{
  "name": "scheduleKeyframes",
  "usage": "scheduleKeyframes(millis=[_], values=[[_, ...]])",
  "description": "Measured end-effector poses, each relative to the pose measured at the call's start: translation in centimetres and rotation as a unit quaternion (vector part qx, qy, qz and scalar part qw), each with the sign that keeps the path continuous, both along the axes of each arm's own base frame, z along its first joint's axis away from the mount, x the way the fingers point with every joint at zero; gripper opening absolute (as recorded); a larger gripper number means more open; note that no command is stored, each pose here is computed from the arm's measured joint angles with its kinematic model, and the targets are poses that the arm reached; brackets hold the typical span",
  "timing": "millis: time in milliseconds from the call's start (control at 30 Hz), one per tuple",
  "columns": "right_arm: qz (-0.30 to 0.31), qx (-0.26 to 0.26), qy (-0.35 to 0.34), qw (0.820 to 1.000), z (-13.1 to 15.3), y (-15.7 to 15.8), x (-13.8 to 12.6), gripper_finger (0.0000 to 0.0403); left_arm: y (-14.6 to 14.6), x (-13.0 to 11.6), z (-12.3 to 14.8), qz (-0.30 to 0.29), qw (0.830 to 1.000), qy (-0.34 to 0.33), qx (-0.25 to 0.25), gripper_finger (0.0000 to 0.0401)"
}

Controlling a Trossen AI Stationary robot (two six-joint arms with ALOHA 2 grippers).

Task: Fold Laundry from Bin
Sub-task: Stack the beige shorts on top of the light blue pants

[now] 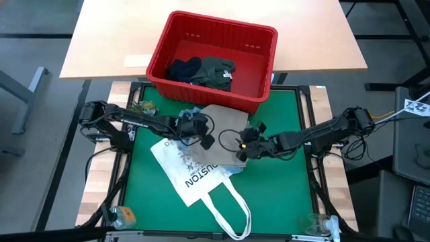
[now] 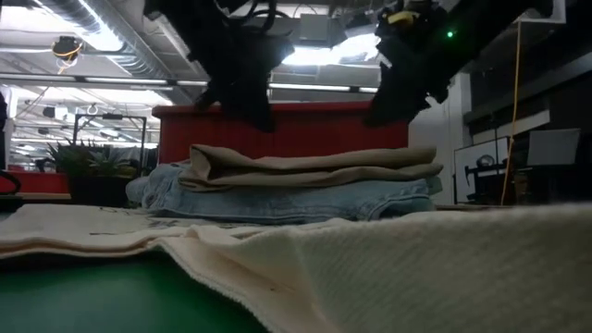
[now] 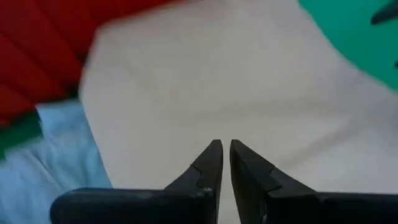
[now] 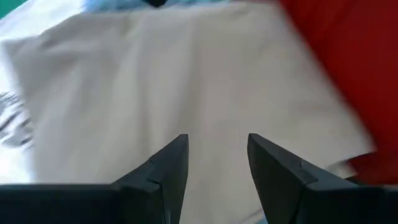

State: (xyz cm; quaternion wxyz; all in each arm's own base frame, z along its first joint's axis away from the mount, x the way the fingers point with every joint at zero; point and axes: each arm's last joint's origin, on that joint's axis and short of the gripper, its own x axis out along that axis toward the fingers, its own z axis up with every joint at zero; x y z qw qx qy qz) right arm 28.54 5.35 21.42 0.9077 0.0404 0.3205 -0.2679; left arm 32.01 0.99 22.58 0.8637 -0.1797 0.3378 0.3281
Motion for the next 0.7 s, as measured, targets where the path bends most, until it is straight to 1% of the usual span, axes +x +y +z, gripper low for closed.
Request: scheduleKeyframes(millis=[67,133,267,433,600,700], values=[[-0.024,-0.022,0.000,0.999,0.0,-0.5,0.0,0.0167,0.9,0.4,0.4,0.012,1.000,-0.023,0.017,0.0027],[-0.040,-0.025,0.003,0.999,-0.2,-1.3,0.1,0.0167,2.0,0.7,0.6,0.028,0.998,-0.041,0.024,0.0027],[-0.075,-0.029,0.021,0.997,-1.1,-3.3,0.7,0.0167,4.0,0.5,0.5,0.061,0.997,-0.041,0.028,0.0027],[-0.106,-0.019,0.055,0.993,-2.9,-5.6,1.3,0.0167,5.9,0.6,-0.7,0.089,0.995,-0.020,0.028,0.0027],[-0.106,0.010,0.088,0.990,-4.6,-6.9,1.8,0.0167,6.8,1.1,-2.8,0.093,0.995,0.018,0.027,0.0027],[-0.106,0.015,0.099,0.989,-5.4,-7.0,2.0,0.0167,7.2,1.3,-4.1,0.097,0.994,0.038,0.025,0.0027]])
